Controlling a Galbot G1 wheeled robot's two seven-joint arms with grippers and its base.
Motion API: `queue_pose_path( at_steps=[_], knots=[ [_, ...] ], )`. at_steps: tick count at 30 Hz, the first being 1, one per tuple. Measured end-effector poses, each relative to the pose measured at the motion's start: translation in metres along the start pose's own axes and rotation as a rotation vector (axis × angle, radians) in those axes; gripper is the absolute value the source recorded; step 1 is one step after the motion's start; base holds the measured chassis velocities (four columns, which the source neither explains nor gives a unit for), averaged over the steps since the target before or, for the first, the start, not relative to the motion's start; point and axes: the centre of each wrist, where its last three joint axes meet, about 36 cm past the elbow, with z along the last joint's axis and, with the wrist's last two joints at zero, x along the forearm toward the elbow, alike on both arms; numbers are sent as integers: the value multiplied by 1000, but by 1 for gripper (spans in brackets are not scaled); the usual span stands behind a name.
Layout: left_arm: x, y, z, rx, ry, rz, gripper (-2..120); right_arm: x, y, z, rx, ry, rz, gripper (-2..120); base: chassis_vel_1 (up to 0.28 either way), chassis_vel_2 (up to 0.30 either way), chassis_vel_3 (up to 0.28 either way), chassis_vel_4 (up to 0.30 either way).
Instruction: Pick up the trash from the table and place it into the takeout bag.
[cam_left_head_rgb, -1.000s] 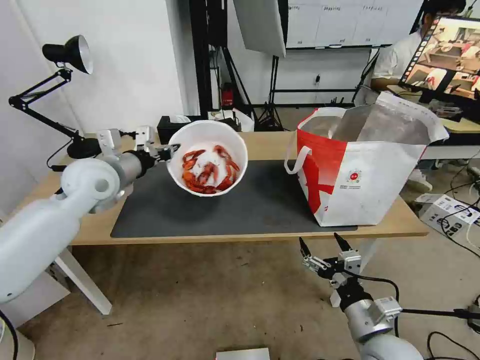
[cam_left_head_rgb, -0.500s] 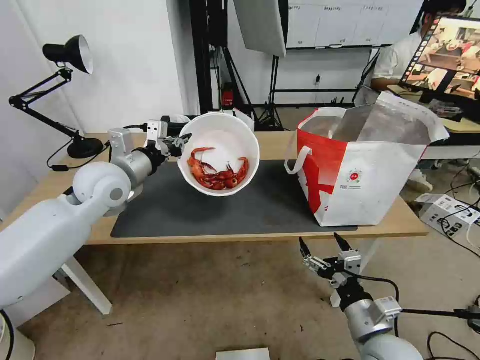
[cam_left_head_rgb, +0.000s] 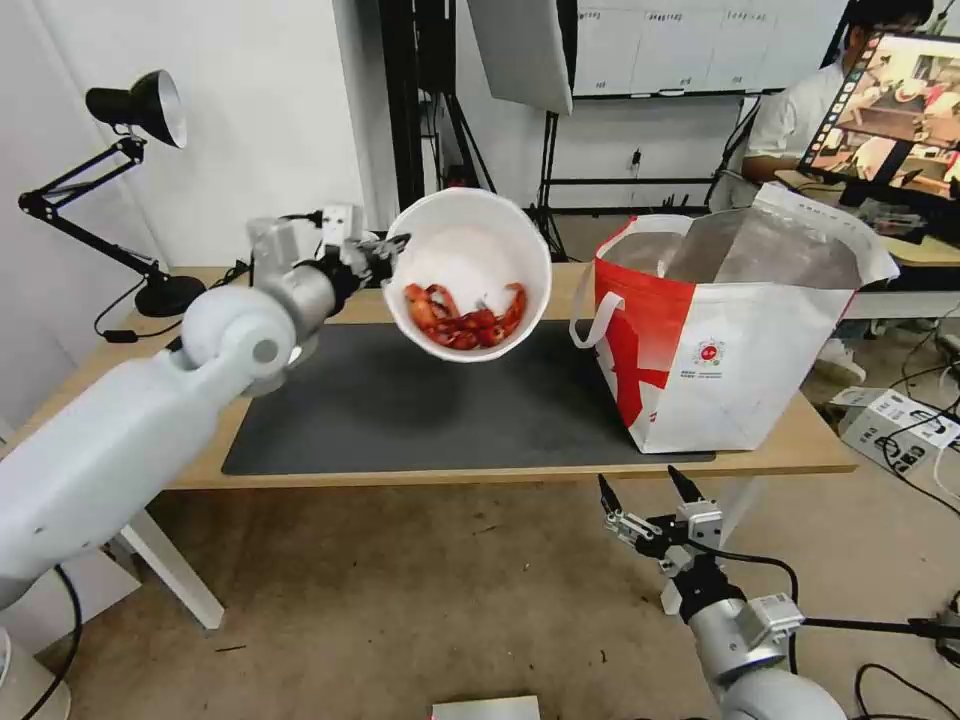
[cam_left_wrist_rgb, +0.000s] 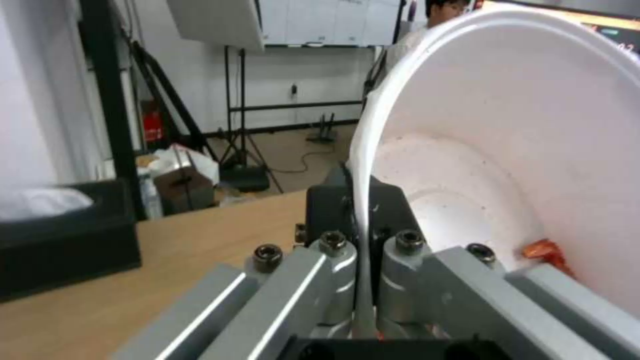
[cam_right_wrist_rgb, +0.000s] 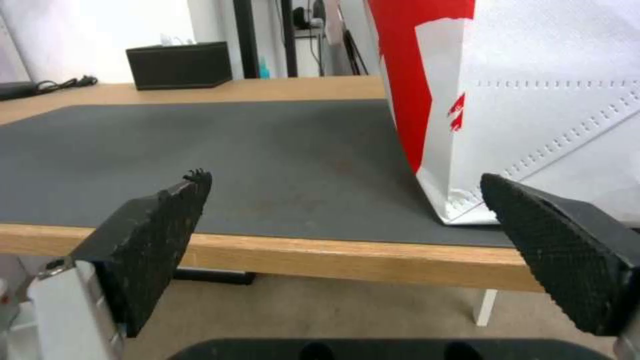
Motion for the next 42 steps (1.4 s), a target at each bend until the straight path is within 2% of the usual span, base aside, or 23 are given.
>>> queue_pose_path(
  at_steps=[1, 2, 3, 4, 5, 9, 10, 11, 14, 15, 18, 27, 29, 31, 35, 36, 42],
  knots=[
    [-10, -4, -12, -1, -10, 5, 0, 0, 0, 0, 0, 0, 0, 100, 0, 0, 0, 0],
    [-30, -13, -42, -2, -45, 16, 0, 0, 0, 0, 0, 0, 0, 100, 0, 0, 0, 0],
    [-30, -13, -42, -2, -45, 16, 0, 0, 0, 0, 0, 0, 0, 100, 0, 0, 0, 0],
    [-47, -23, -70, -2, -78, 34, 0, 0, 0, 0, 0, 0, 0, 100, 0, 0, 0, 0],
    [-58, -32, -85, -5, -92, 49, 0, 0, 0, 0, 0, 0, 0, 100, 0, 0, 0, 0],
    [-70, -49, -93, -5, -95, 79, 0, 0, 0, 0, 0, 0, 0, 100, 0, 0, 0, 0],
    [-75, -59, -93, 0, -91, 102, 0, 0, 0, 0, 0, 0, 0, 100, 0, 0, 0, 0],
    [-75, -59, -93, 0, -91, 102, 0, 0, 0, 0, 0, 0, 0, 100, 0, 0, 0, 0],
    [-86, -80, -87, 10, -78, 135, 0, 0, 0, 0, 0, 0, 0, 100, 0, 0, 0, 0],
    [-86, -80, -87, 10, -78, 135, 0, 0, 0, 0, 0, 0, 0, 100, 0, 0, 0, 0],
    [-100, -98, -89, 39, -74, 149, 0, 0, 0, 0, 0, 0, 0, 100, 0, 0, 0, 0],
    [-127, -125, -88, 118, -70, 168, 0, 0, 0, 0, 0, 0, 0, 100, 0, 0, 0, 0],
    [-143, -137, -80, 126, -61, 160, 0, 0, 0, 0, 0, 0, 0, 100, 0, 0, 0, 0],
    [-147, -141, -77, 123, -60, 158, 0, 0, 0, 0, 0, 0, 0, 100, 0, 0, 0, 0],
    [-177, -166, -52, 101, -97, 135, 0, 0, 0, 0, 0, 0, 0, 100, 0, 0, 0, 0],
    [-177, -166, -52, 101, -97, 135, 0, 0, 0, 0, 0, 0, 0, 100, 0, 0, 0, 0],
    [-192, -194, -27, 58, -134, 137, 0, 0, 0, 0, 0, 0, 0, 100, 0, 0, 0, 0]
  ],
)
